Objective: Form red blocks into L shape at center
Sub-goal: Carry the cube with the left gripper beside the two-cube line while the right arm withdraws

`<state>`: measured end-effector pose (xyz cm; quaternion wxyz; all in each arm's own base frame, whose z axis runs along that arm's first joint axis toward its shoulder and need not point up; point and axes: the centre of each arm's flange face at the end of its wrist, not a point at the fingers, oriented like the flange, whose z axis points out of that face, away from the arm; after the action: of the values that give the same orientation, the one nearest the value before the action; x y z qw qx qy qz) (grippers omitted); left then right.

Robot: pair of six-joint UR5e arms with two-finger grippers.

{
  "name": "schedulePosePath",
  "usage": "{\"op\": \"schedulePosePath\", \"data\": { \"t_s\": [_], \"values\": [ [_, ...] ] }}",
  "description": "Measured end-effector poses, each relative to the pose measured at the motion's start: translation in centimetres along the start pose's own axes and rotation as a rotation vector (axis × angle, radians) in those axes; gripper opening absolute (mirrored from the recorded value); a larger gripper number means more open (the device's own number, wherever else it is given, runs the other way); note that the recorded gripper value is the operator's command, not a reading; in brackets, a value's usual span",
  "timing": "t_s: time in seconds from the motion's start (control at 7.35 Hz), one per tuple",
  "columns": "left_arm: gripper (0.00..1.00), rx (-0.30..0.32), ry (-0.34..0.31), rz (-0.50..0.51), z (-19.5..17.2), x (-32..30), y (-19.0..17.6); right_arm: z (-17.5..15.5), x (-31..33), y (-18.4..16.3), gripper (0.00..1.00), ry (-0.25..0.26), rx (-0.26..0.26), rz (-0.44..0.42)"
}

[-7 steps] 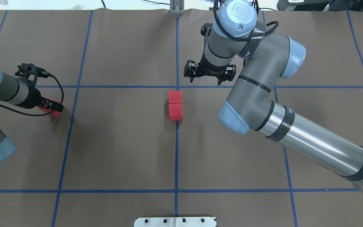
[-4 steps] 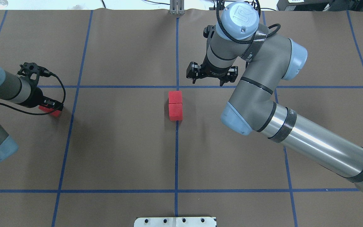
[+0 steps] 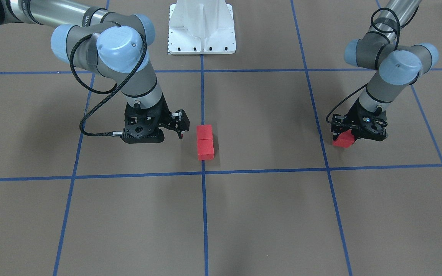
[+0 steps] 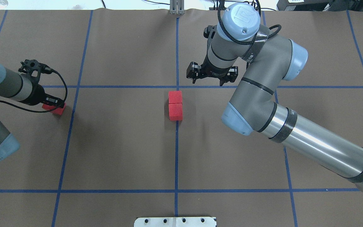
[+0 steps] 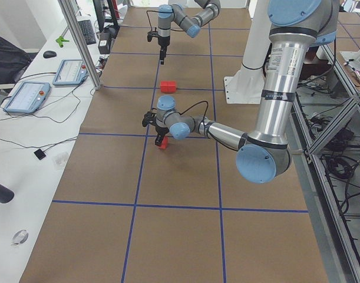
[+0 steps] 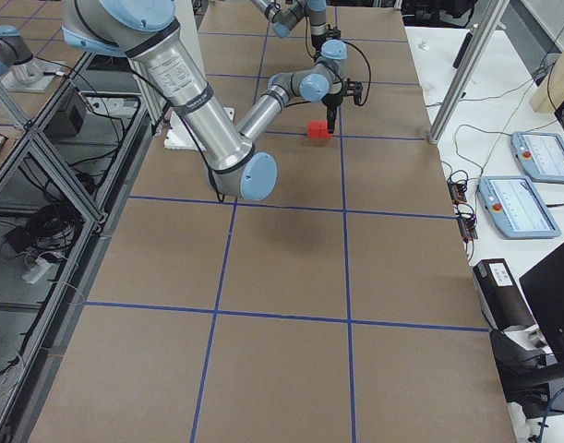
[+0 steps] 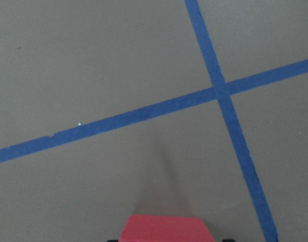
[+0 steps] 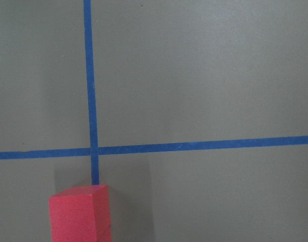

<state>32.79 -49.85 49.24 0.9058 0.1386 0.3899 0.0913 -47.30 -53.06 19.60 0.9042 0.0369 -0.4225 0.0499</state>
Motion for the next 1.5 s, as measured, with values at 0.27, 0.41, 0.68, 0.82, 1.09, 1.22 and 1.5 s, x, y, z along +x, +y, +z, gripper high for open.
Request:
{"op": "schedulePosePath", "data": {
  "t_s": [0.27, 0.41, 0.68, 0.82, 1.09, 1.22, 1.5],
  "values": [
    [0.0, 0.004, 0.002, -0.07, -1.3, 2.5, -2.9, -0.1, 0.1, 0.0, 0.99, -0.005, 0.003, -0.004],
    [0.0, 0.007, 0.005, -0.167, -2.1, 4.2, -4.6, -0.4, 0.8, -0.1, 0.99, -0.005, 0.008, -0.006],
    [0.0, 0.021, 0.03, -0.433, -3.3, 7.2, -7.0, -1.0, 3.7, -0.9, 0.99, 0.005, 0.023, -0.024],
    [0.0, 0.024, 0.043, -0.577, -3.9, 8.6, -8.0, -1.3, 5.8, -1.6, 0.99, 0.018, 0.031, -0.055],
    [0.0, 0.004, 0.051, -0.84, -4.2, 12.6, -8.9, -1.7, 11.2, -3.3, 0.99, 0.052, 0.037, -0.124],
    [0.0, -0.005, 0.032, -0.942, -4.3, 15.3, -9.4, -2.3, 14.3, -4.0, 0.99, 0.06, 0.033, -0.147],
    [0.0, 0.008, -0.071, -1.083, -4.7, 22.8, -10.8, -3.5, 20.3, -5.1, 0.99, 0.074, 0.016, -0.199]
  ]
}}
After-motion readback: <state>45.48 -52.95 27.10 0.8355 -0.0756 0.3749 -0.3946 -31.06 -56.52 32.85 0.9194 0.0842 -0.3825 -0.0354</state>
